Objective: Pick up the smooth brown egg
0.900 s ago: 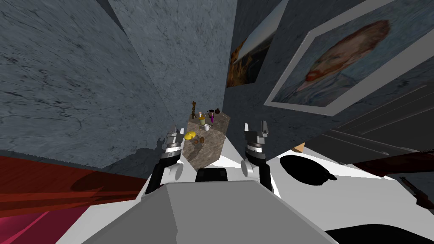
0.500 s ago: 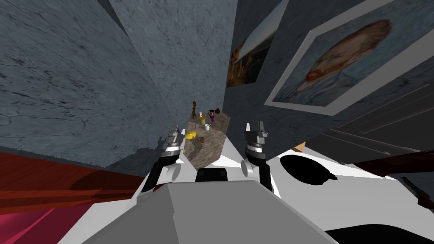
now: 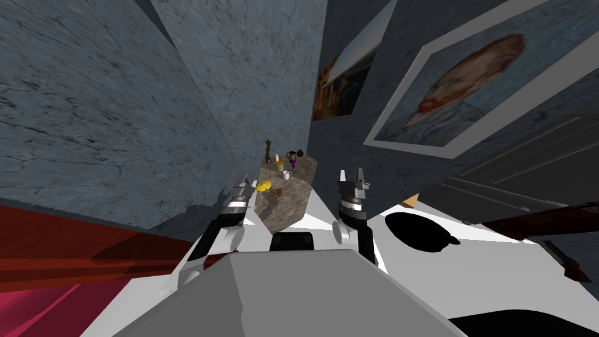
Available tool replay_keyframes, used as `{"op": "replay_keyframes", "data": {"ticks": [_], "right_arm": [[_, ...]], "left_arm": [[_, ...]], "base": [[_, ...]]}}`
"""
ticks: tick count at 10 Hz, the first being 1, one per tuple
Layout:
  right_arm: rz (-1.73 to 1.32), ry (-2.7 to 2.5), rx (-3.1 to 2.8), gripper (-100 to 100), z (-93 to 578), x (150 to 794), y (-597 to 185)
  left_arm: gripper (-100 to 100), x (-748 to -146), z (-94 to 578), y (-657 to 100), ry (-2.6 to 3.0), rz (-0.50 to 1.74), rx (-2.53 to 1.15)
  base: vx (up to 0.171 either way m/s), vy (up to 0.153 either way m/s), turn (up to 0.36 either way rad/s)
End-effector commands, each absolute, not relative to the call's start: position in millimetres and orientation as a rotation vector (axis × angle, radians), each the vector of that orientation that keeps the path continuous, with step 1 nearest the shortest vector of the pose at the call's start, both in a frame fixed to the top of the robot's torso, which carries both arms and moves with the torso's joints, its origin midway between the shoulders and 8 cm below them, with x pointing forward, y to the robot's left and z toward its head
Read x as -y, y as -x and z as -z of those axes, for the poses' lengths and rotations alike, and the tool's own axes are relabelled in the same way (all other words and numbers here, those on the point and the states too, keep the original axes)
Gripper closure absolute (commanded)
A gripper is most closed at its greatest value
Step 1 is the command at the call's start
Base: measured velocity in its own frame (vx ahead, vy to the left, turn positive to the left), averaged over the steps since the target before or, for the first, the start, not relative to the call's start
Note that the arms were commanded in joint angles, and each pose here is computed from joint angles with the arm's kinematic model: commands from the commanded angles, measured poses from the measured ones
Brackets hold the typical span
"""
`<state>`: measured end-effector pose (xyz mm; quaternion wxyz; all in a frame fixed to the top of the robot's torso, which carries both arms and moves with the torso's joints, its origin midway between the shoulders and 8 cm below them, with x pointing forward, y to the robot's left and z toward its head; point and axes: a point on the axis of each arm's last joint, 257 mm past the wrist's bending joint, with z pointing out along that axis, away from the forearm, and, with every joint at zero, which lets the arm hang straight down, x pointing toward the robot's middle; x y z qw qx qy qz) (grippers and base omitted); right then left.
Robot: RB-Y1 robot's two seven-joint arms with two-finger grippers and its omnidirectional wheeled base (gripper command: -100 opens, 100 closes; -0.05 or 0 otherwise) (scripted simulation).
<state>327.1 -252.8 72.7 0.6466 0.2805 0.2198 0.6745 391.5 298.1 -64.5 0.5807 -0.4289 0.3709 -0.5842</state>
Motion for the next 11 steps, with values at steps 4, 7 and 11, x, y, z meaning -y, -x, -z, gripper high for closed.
{"op": "replay_keyframes", "data": {"ticks": [4, 7, 11], "right_arm": [[-1.534, -0.638, -0.500, 0, -72.7, 252.8, -327.1], [-1.534, -0.638, -0.500, 0, -72.7, 252.8, -327.1], [-1.534, -0.638, -0.500, 0, -72.7, 252.7, -327.1]], "left_arm": [[-100, -305.7, 97.1, -403.8, 1.131, 1.383, -0.952], [-100, -309.9, 112.0, -408.0, 1.195, 1.382, -0.991], [-100, -319.6, 138.1, -413.4, 1.319, 1.380, -1.052]], "base": [[-0.025, -0.002, -0.017], [-0.022, -0.006, -0.023], [-0.023, -0.011, -0.036]]}}
